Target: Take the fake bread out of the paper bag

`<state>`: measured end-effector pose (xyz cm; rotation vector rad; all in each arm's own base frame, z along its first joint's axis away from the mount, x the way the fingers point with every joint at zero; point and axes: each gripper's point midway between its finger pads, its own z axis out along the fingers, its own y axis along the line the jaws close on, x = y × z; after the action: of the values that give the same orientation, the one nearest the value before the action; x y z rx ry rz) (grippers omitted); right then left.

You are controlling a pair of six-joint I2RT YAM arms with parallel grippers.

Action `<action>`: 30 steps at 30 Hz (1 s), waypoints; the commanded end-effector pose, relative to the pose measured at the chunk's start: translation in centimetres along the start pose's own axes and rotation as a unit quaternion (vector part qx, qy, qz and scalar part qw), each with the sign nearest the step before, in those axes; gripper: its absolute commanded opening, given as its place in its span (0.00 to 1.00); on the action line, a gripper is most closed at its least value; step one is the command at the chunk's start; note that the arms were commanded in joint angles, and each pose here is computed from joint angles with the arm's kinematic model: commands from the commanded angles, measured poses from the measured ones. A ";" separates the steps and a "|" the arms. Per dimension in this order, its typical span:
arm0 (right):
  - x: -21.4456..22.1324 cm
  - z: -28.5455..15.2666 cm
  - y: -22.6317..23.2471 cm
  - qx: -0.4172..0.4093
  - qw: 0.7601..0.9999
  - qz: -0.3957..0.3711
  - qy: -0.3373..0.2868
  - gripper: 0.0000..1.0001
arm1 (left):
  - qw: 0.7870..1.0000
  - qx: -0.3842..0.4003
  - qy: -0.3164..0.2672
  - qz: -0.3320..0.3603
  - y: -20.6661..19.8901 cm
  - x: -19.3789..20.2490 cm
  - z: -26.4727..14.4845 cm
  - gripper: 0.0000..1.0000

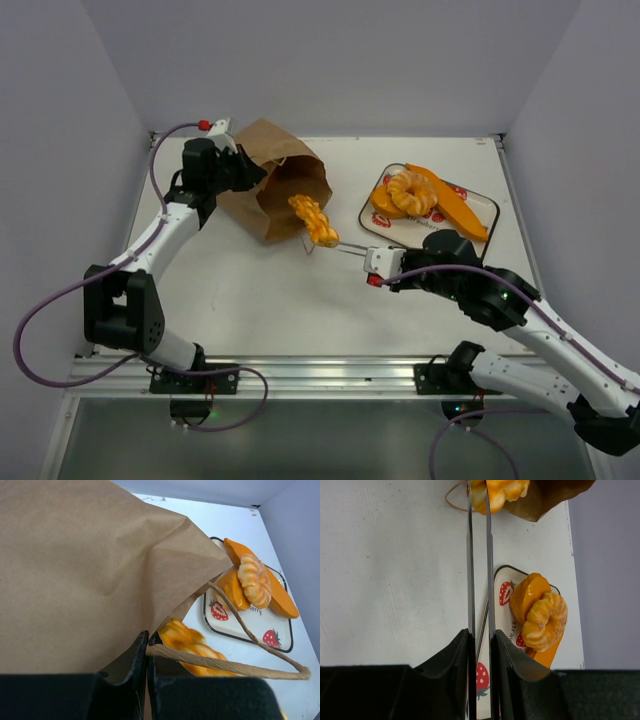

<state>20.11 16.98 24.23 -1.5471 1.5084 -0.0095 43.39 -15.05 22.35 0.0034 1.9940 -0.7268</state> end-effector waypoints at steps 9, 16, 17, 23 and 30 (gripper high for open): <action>0.7 -3.3 -3.6 0.093 0.995 0.024 0.002 0.00 | 0.999 -0.050 -0.008 -0.012 2.3 -2.7 2.2 0.06; 2.3 -5.1 -5.5 0.146 0.988 0.048 0.028 0.00 | 0.998 -0.061 -0.007 -0.014 3.0 -2.7 2.7 0.06; 2.6 -5.3 -5.7 0.153 0.986 0.052 0.031 0.00 | 0.998 -0.061 -0.005 -0.014 3.0 -2.6 2.8 0.06; 4.9 -6.5 -6.8 0.196 0.975 0.072 0.075 0.00 | 0.998 -0.055 -0.003 -0.006 2.8 -2.4 2.1 0.06; 8.1 -7.4 -7.8 0.237 0.956 0.096 0.145 0.00 | 0.999 -0.041 -0.003 0.015 1.7 -2.1 0.1 0.06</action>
<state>22.97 6.56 27.30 -1.1516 1.6993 -0.3710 46.32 -13.82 21.05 -0.0536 2.0594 -0.6320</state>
